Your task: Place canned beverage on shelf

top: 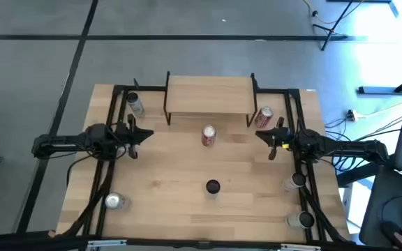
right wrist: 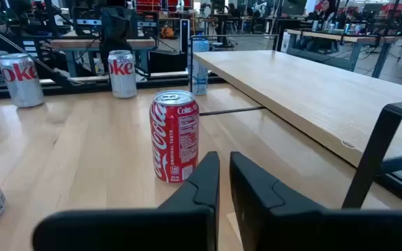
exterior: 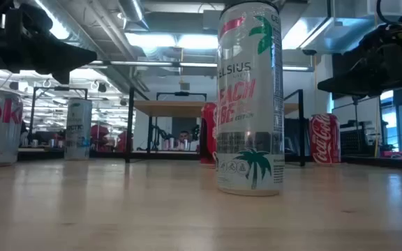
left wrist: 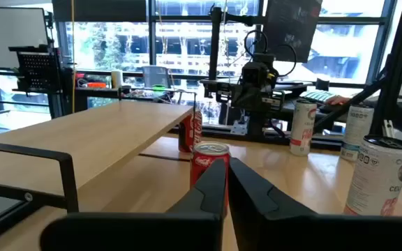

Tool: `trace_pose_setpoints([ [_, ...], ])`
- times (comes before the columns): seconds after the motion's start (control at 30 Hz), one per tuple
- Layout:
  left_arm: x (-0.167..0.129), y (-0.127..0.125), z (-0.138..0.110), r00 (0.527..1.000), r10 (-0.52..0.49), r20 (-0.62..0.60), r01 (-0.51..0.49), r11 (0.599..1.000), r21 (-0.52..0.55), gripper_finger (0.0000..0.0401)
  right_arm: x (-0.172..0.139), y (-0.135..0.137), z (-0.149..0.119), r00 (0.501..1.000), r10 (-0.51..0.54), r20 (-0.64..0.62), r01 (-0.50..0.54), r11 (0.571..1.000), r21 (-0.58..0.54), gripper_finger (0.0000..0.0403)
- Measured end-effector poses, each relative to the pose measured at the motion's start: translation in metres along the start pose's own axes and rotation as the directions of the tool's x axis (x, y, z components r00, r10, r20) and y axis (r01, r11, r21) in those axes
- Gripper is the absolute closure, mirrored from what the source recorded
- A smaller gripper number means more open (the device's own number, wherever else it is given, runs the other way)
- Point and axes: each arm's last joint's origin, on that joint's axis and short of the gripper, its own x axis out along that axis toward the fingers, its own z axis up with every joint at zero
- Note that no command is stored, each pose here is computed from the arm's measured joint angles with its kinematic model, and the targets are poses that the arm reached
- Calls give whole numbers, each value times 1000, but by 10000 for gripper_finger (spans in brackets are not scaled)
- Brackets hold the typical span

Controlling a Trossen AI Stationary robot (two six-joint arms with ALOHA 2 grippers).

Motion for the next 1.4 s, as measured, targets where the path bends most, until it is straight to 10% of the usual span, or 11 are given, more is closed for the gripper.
trace_pose_setpoints([
  [1.4, 0, 0, 2, 1000, 2, 24, -2, 1000, -10, 393, 0, 0, 0, 1000, 0, 3, 0, 1000, 1, 375],
])
